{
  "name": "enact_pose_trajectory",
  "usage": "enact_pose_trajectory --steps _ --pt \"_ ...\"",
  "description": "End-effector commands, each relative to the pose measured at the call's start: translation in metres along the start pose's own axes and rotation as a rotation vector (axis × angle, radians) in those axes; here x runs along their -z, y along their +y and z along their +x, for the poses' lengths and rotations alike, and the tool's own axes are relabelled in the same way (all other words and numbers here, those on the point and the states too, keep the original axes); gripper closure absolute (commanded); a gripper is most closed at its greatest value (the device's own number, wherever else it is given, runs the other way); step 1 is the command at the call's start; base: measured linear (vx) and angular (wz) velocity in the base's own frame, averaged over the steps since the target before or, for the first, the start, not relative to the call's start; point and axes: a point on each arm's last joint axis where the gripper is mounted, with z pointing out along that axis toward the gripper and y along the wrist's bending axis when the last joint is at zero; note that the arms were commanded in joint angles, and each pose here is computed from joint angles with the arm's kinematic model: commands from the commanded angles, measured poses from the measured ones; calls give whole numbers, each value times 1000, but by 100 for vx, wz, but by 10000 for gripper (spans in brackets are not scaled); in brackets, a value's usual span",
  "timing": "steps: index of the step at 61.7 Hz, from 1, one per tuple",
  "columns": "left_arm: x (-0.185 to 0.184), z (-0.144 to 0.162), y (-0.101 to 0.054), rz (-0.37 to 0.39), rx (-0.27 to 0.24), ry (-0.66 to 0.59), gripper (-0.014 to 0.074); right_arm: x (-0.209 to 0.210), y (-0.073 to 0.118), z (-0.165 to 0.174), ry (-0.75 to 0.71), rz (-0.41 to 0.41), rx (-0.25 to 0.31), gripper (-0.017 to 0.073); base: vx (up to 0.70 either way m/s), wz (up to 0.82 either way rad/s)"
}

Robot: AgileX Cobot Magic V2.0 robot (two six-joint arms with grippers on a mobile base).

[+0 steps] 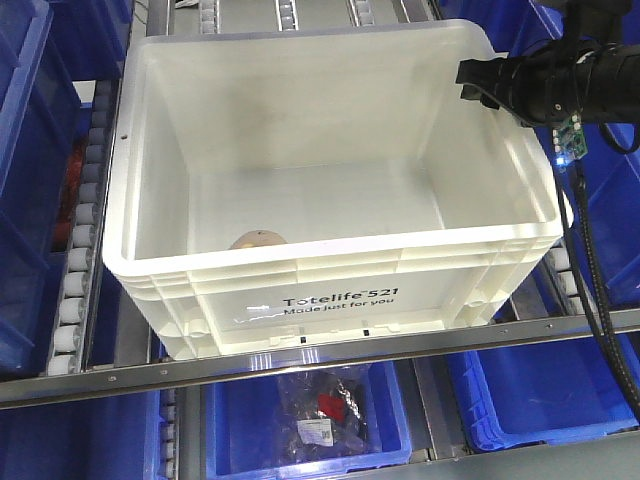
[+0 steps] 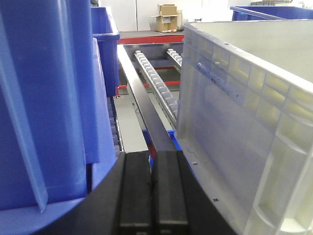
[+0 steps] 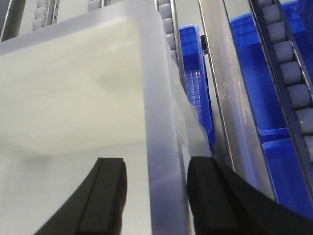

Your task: Place moving items into box and shelve

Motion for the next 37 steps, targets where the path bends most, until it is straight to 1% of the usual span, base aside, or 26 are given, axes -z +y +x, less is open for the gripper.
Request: enact_pose_trajectory --steps 1,37 --pt "1 -3 1 -9 11 -82 601 21 7 -23 -137 -13 12 193 0 0" --pt "1 -3 1 -9 11 -82 600 21 7 -23 -137 -13 12 193 0 0"
